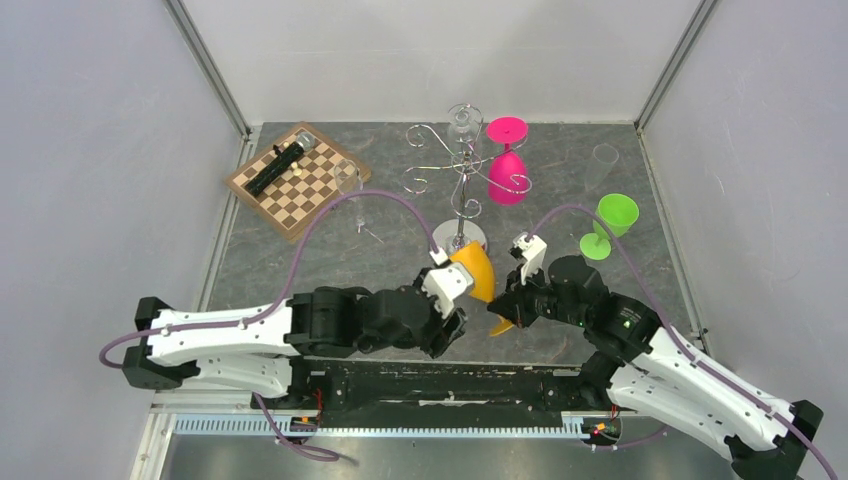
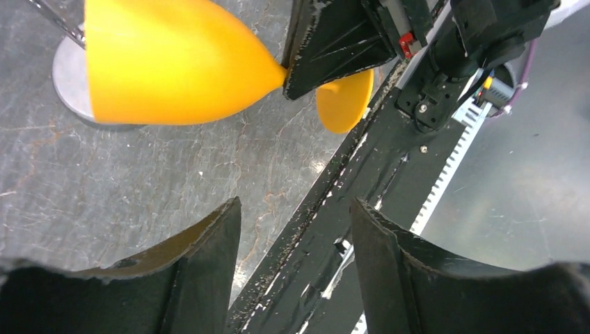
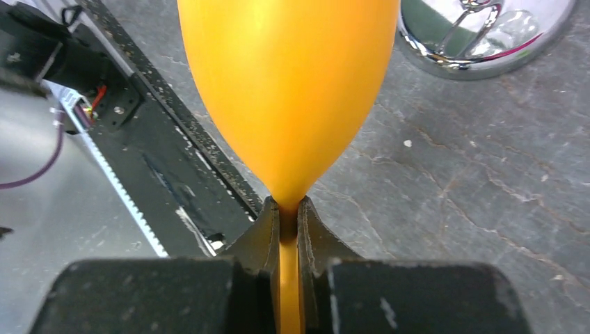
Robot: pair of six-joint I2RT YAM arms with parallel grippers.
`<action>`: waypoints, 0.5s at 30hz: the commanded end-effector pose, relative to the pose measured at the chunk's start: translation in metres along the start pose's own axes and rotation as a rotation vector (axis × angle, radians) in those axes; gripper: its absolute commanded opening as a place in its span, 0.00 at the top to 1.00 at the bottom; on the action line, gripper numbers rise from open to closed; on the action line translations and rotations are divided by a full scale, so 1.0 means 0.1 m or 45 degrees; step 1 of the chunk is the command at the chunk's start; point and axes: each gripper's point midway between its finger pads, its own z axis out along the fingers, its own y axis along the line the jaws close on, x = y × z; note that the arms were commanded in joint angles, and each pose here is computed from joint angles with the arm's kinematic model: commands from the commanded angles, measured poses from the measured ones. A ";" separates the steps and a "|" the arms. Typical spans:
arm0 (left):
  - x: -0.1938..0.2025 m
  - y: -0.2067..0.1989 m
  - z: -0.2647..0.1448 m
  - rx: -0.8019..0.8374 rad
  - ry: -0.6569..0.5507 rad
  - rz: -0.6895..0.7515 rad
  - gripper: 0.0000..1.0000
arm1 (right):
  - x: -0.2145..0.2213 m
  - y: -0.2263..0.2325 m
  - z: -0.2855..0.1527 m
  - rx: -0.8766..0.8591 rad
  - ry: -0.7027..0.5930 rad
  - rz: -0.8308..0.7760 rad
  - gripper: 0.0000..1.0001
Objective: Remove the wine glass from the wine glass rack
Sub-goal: Place the wine glass at the center of the board.
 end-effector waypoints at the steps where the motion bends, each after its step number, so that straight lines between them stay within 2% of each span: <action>1: -0.15 0.02 -0.07 0.111 -0.077 -0.245 0.34 | -0.32 -0.08 -0.05 0.079 -0.090 -0.179 1.00; 7: -0.13 0.26 -0.08 0.100 -0.088 -0.399 0.25 | -0.50 -0.18 -0.06 0.147 -0.126 -0.345 1.00; 15: -0.16 0.43 -0.07 0.134 -0.114 -0.592 0.23 | -0.58 -0.37 -0.11 0.255 -0.109 -0.591 1.00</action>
